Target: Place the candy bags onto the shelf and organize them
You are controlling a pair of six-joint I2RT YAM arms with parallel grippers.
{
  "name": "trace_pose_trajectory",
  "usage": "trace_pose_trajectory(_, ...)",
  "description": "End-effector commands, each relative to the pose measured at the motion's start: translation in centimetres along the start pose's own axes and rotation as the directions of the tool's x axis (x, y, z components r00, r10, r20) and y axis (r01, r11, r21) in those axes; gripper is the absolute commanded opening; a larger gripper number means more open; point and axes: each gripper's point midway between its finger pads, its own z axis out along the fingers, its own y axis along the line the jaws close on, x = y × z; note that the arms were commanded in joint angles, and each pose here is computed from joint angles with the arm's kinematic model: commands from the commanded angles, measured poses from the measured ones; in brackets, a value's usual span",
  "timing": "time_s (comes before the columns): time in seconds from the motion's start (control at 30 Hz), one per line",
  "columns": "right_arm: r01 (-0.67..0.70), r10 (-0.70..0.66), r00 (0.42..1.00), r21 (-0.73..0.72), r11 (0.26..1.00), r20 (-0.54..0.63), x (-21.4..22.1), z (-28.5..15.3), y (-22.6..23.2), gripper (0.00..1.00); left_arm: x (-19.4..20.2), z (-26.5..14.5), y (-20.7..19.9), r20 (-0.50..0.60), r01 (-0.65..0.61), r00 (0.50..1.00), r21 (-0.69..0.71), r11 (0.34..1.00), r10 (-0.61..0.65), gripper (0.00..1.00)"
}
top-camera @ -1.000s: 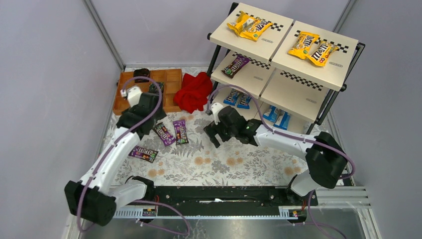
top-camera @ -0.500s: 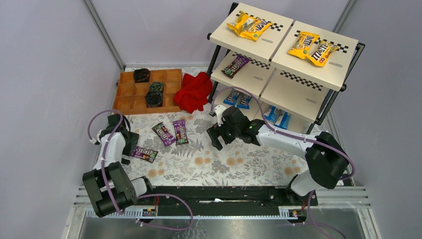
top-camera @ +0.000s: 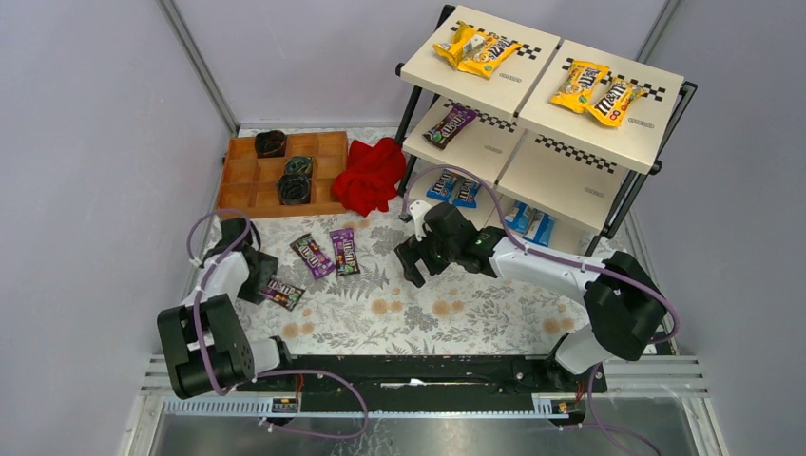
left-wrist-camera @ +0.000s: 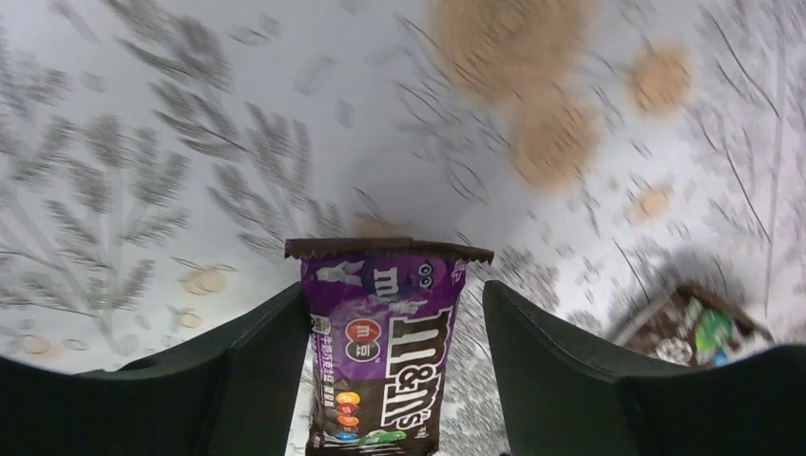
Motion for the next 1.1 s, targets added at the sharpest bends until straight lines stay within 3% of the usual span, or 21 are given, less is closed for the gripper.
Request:
trace_pose_trajectory(0.0, -0.021, 0.021, 1.000, -0.038, 0.999, 0.008, -1.3, -0.1, 0.8, 1.00, 5.7, 0.7, -0.8, -0.117, -0.075, 0.990, 0.060, 0.995, 0.081, 0.69)
trace_pose_trajectory(0.3, -0.075, 0.074, 0.997, -0.045, 0.996, -0.006, -0.3, 0.0, 1.1, 1.00, 15.1, -0.6, -1.2, -0.229, -0.199, 0.945, 0.167, 0.966, 0.235, 0.55)
trace_pose_trajectory(0.43, -0.096, 0.096, 0.995, -0.037, 0.995, 0.004, 0.5, -0.2, 1.0, 1.00, 18.8, -1.9, -2.9, -0.230, -0.266, 0.917, 0.260, 0.928, 0.327, 0.51)
trace_pose_trajectory(0.63, -0.122, 0.121, 0.993, 0.013, 0.992, 0.014, 1.5, -1.0, 0.2, 1.00, 24.0, -4.1, -5.4, -0.196, -0.416, 0.841, 0.359, 0.835, 0.504, 0.50)
trace_pose_trajectory(0.8, -0.095, 0.094, 0.995, 0.009, 0.995, 0.039, 1.7, -2.0, 0.2, 1.00, 28.2, -5.0, -5.1, -0.200, -0.505, 0.757, 0.425, 0.752, 0.622, 0.50)
trace_pose_trajectory(0.97, -0.039, 0.031, 0.990, 0.055, 0.998, 0.139, 1.9, -3.5, -1.0, 1.00, 27.7, -6.4, -6.1, -0.108, -0.598, 0.681, 0.489, 0.635, 0.724, 0.68)
trace_pose_trajectory(1.07, -0.034, 0.010, 0.982, 0.124, 0.992, 0.186, 1.4, -4.4, -2.1, 1.00, 25.9, -9.2, -7.7, 0.022, -0.611, 0.681, 0.567, 0.552, 0.732, 0.86)
